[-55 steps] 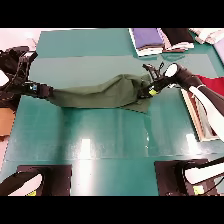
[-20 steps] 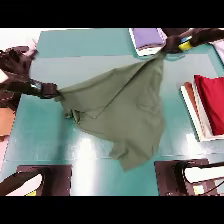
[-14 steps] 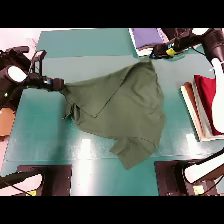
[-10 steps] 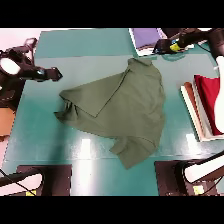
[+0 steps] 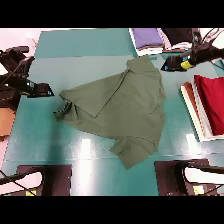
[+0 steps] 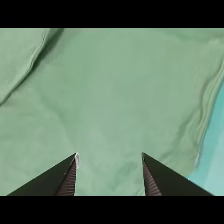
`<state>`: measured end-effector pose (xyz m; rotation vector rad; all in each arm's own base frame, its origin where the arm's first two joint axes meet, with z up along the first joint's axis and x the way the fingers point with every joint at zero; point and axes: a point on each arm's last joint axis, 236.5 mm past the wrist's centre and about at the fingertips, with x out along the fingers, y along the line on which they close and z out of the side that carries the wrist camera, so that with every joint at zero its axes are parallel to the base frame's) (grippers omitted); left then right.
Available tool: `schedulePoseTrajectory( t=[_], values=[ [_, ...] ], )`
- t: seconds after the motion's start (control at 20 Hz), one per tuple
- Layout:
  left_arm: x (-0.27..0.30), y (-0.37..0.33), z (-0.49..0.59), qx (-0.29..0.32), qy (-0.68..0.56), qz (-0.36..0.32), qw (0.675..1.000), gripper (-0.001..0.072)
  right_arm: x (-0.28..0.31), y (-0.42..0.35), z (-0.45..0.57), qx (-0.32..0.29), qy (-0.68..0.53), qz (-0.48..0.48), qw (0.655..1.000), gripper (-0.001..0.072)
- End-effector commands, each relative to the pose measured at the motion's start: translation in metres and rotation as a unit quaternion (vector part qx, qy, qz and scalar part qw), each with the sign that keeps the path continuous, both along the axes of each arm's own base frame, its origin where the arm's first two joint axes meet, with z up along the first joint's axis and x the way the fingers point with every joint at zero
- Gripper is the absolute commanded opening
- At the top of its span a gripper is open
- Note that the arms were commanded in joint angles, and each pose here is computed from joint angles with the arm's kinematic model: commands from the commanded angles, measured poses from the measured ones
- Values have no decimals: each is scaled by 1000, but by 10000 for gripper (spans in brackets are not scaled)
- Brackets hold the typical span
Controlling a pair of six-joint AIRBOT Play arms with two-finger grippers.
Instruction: Fold the shirts.
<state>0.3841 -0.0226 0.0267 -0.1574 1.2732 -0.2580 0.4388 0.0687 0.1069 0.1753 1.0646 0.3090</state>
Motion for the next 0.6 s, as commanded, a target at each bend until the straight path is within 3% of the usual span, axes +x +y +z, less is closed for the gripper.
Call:
schedulePoseTrajectory(
  t=[0.0, 0.25, 0.35, 0.45, 0.55],
  values=[
    [-20, -14, 11, -18, -1, -46, 999, 599, -18, 3, -14, 1, -3, -6, 1000, 447],
    [-48, -35, -12, 18, 25, -120, 992, 599, -31, 2, -23, 1, 5, -10, 1000, 447],
    [-60, -28, -34, 64, 47, -142, 987, 599, -36, 3, -26, 1, 9, -9, 1000, 447],
    [-61, -12, -46, 104, 55, -126, 985, 600, -38, 3, -27, 1, 14, -8, 1000, 447],
    [-59, -13, -49, 102, 50, -125, 986, 599, -39, 3, -28, 2, 17, -6, 1000, 447]
  ],
)
